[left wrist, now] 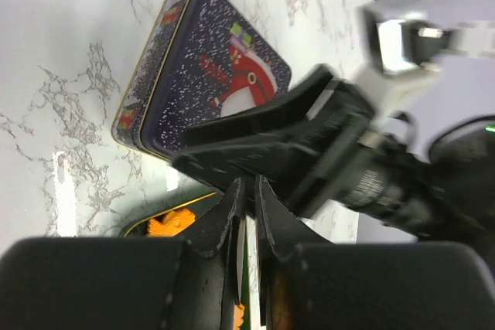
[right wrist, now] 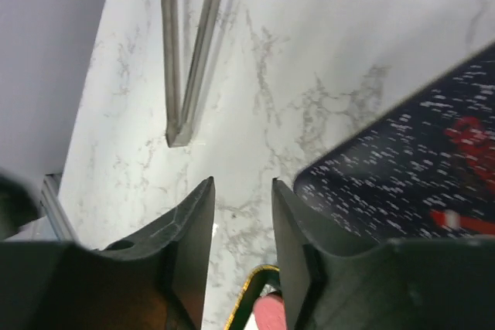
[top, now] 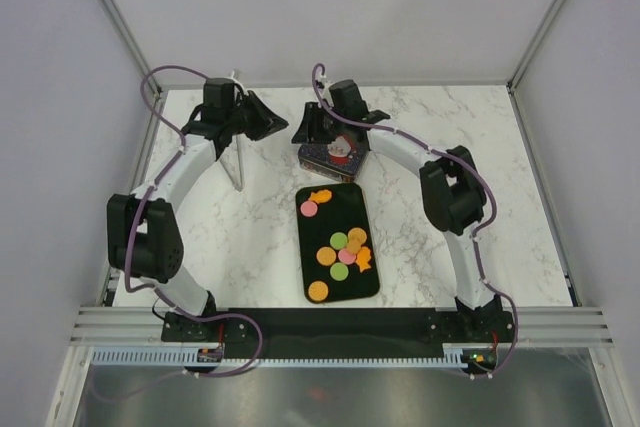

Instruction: Pack the cookies

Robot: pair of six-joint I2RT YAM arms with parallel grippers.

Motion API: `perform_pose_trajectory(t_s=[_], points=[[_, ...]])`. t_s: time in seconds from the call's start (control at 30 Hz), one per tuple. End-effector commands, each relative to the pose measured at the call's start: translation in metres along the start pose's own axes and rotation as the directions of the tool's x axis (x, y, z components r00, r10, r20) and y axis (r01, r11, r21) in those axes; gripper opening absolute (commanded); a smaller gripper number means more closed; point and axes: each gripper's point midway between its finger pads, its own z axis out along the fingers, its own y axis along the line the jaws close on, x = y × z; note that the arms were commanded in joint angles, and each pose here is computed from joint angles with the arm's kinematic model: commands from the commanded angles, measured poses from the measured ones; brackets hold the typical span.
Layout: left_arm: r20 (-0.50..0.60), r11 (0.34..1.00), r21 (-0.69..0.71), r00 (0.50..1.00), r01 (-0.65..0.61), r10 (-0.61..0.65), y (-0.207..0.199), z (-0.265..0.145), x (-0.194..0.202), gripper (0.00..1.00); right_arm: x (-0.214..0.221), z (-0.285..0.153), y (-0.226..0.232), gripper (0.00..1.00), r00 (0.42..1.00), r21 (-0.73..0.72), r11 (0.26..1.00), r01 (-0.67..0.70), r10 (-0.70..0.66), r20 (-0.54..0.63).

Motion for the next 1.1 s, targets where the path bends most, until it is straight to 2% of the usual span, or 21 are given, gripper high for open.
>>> perform_pose_trajectory(t_s=[0.0,0.03,0.07,0.1,0.17,0.2,0.33,0.43,0.57,0.67,0.87,1.07], points=[[0.119,0.994,0.049,0.989,-0.095,0.088,-0.030,-0.046,-0.028,0.16,-0.008,0.027,0.022,0.42,0.999,-0.114,0.993,-0.030,0.034,0.033],[0.128,0.993,0.052,0.987,-0.103,0.095,-0.033,-0.051,-0.029,0.17,-0.013,0.033,0.025,0.37,0.998,-0.129,0.991,-0.025,0.032,0.051],[0.139,0.992,0.056,0.985,-0.112,0.103,-0.037,-0.056,-0.032,0.17,-0.008,0.041,0.022,0.28,0.998,-0.124,0.992,-0.030,0.036,0.043],[0.144,0.991,0.060,0.984,-0.117,0.108,-0.039,-0.061,-0.033,0.18,0.011,0.062,0.006,0.22,0.999,-0.088,0.995,-0.053,0.054,0.008],[0.138,0.991,0.065,0.984,-0.119,0.110,-0.040,-0.063,-0.033,0.18,0.023,0.079,-0.003,0.10,0.997,-0.056,0.996,-0.067,0.065,-0.030],[0.138,0.990,0.066,0.984,-0.123,0.113,-0.041,-0.063,-0.033,0.18,0.046,0.096,-0.029,0.07,0.993,0.001,0.996,-0.094,0.094,-0.072],[0.123,0.991,0.061,0.986,-0.119,0.111,-0.035,-0.059,-0.032,0.18,0.087,0.107,-0.061,0.02,0.980,0.084,0.988,-0.131,0.142,-0.142],[0.118,0.992,0.059,0.987,-0.116,0.109,-0.033,-0.057,-0.031,0.17,0.085,0.101,-0.060,0.03,0.985,0.089,0.989,-0.117,0.127,-0.120],[0.118,0.991,0.065,0.987,-0.117,0.109,-0.034,-0.056,-0.032,0.17,0.052,0.090,-0.036,0.03,0.994,0.015,0.996,-0.088,0.088,-0.058],[0.125,0.989,0.076,0.986,-0.124,0.114,-0.039,-0.059,-0.035,0.17,0.009,0.074,-0.003,0.02,0.998,-0.083,0.995,-0.052,0.055,0.030],[0.143,0.985,0.097,0.981,-0.143,0.129,-0.047,-0.067,-0.039,0.18,-0.078,0.012,0.067,0.04,0.970,-0.263,0.963,0.058,0.008,0.244],[0.154,0.982,0.115,0.979,-0.152,0.134,-0.052,-0.075,-0.041,0.18,-0.109,-0.034,0.083,0.04,0.940,-0.306,0.949,0.078,0.032,0.339]])
